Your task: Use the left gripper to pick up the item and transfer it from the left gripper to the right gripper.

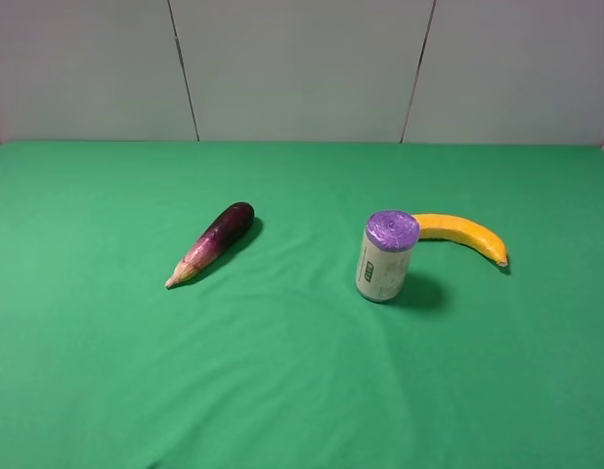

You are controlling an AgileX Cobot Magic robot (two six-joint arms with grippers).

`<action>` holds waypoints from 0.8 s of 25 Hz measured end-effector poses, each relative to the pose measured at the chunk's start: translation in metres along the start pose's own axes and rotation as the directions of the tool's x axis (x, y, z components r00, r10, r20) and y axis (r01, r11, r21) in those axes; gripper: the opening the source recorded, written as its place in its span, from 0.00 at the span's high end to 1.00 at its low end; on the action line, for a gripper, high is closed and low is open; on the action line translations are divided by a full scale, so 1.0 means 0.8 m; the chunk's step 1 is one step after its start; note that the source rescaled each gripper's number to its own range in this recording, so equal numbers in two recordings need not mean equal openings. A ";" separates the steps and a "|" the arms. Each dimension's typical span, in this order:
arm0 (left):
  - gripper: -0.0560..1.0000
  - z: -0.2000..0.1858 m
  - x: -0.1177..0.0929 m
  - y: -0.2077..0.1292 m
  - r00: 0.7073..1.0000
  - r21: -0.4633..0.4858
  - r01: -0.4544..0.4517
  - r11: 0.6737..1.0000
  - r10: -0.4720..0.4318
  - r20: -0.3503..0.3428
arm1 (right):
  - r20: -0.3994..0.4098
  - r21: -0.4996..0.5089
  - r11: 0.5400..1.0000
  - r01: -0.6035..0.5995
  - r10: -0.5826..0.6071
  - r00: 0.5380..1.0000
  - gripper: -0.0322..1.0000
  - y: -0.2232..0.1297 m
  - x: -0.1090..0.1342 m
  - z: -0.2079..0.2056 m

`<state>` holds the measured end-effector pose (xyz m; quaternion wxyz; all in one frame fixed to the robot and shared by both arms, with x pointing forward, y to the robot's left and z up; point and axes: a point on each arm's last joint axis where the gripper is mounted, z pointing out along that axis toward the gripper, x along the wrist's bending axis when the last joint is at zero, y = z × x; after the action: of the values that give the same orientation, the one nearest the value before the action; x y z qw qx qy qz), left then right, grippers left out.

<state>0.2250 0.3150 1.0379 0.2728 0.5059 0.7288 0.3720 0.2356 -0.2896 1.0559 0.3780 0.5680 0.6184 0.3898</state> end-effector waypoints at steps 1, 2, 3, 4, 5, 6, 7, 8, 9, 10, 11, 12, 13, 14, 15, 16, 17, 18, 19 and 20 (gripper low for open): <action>0.02 0.000 0.000 0.000 1.000 0.000 0.000 1.000 0.000 0.000 | 0.000 0.000 1.000 0.000 0.000 1.000 0.00 0.000 0.000 0.000; 0.02 0.000 0.000 0.000 1.000 0.000 0.000 1.000 0.000 0.000 | 0.000 0.000 1.000 0.000 0.000 1.000 0.00 0.000 0.000 0.000; 0.02 0.000 0.000 0.000 1.000 0.000 0.000 1.000 0.000 0.000 | 0.000 0.000 1.000 0.000 0.000 1.000 0.00 0.000 0.000 0.000; 0.02 0.000 0.000 0.000 1.000 0.000 0.000 1.000 0.000 0.000 | 0.000 0.000 1.000 0.000 0.000 1.000 0.00 0.000 0.000 0.000; 0.02 0.000 0.000 0.000 1.000 0.000 0.000 1.000 0.000 0.000 | 0.000 0.000 1.000 0.000 0.000 1.000 0.00 0.000 0.000 0.000; 0.02 0.000 0.000 0.000 1.000 0.000 0.000 1.000 0.000 0.000 | 0.000 0.000 1.000 0.000 0.000 1.000 0.00 0.000 0.000 0.000; 0.02 0.000 0.000 0.000 1.000 0.000 0.000 1.000 0.000 0.000 | 0.000 0.000 1.000 0.000 0.000 1.000 0.00 0.000 0.000 0.000; 0.02 0.000 0.000 0.000 1.000 0.000 0.000 1.000 0.000 0.000 | 0.000 0.000 1.000 0.000 0.000 1.000 0.00 0.000 0.000 0.000; 0.02 0.000 0.000 0.000 1.000 0.000 0.000 1.000 0.000 0.000 | 0.000 0.000 1.000 0.000 0.000 1.000 0.00 0.000 0.000 0.000; 0.02 0.000 0.000 0.000 1.000 0.000 0.000 1.000 0.000 0.000 | 0.000 0.000 1.000 0.000 0.000 1.000 0.00 0.000 0.000 0.000; 0.02 0.000 0.000 0.000 1.000 0.000 0.000 1.000 0.000 0.000 | 0.000 0.000 1.000 0.000 0.000 1.000 0.00 0.000 0.000 0.000; 0.02 0.000 0.000 0.000 1.000 0.000 0.000 1.000 0.000 0.000 | 0.000 0.000 1.000 0.000 0.000 1.000 0.00 0.000 0.000 0.000; 0.02 0.000 0.000 0.000 1.000 0.000 0.000 1.000 0.000 0.000 | 0.000 0.000 1.000 0.000 0.000 1.000 0.00 0.000 0.000 0.000; 0.02 0.000 0.000 0.000 1.000 0.000 0.000 1.000 0.000 0.000 | 0.000 0.000 1.000 0.000 0.000 1.000 0.00 0.000 0.000 0.000; 0.02 0.000 0.000 0.000 1.000 0.000 0.000 1.000 0.000 0.000 | 0.000 0.000 1.000 0.000 0.000 1.000 0.00 0.000 0.000 0.000; 0.02 0.000 0.000 0.000 1.000 0.000 0.000 1.000 0.000 0.000 | 0.000 0.000 1.000 0.000 0.000 1.000 0.00 0.000 0.000 0.000; 0.02 0.000 0.000 0.000 1.000 0.000 0.000 1.000 0.000 0.000 | 0.000 0.000 1.000 0.000 0.000 1.000 0.00 0.000 0.000 0.000; 0.02 0.000 0.000 0.000 1.000 0.000 0.000 1.000 0.000 0.000 | 0.000 0.000 1.000 0.000 0.000 1.000 0.00 0.000 0.000 0.000; 0.02 0.000 0.000 0.000 1.000 0.000 0.000 1.000 0.000 0.000 | 0.000 0.000 1.000 0.000 0.000 1.000 0.00 0.000 0.000 0.000; 0.02 0.000 0.000 0.000 1.000 0.000 0.000 1.000 0.000 0.000 | 0.000 0.000 1.000 0.000 0.000 1.000 0.00 0.000 0.000 0.000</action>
<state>0.2250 0.3150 1.0379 0.2728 0.5059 0.7288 0.3720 0.2356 -0.2896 1.0559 0.3780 0.5680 0.6184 0.3898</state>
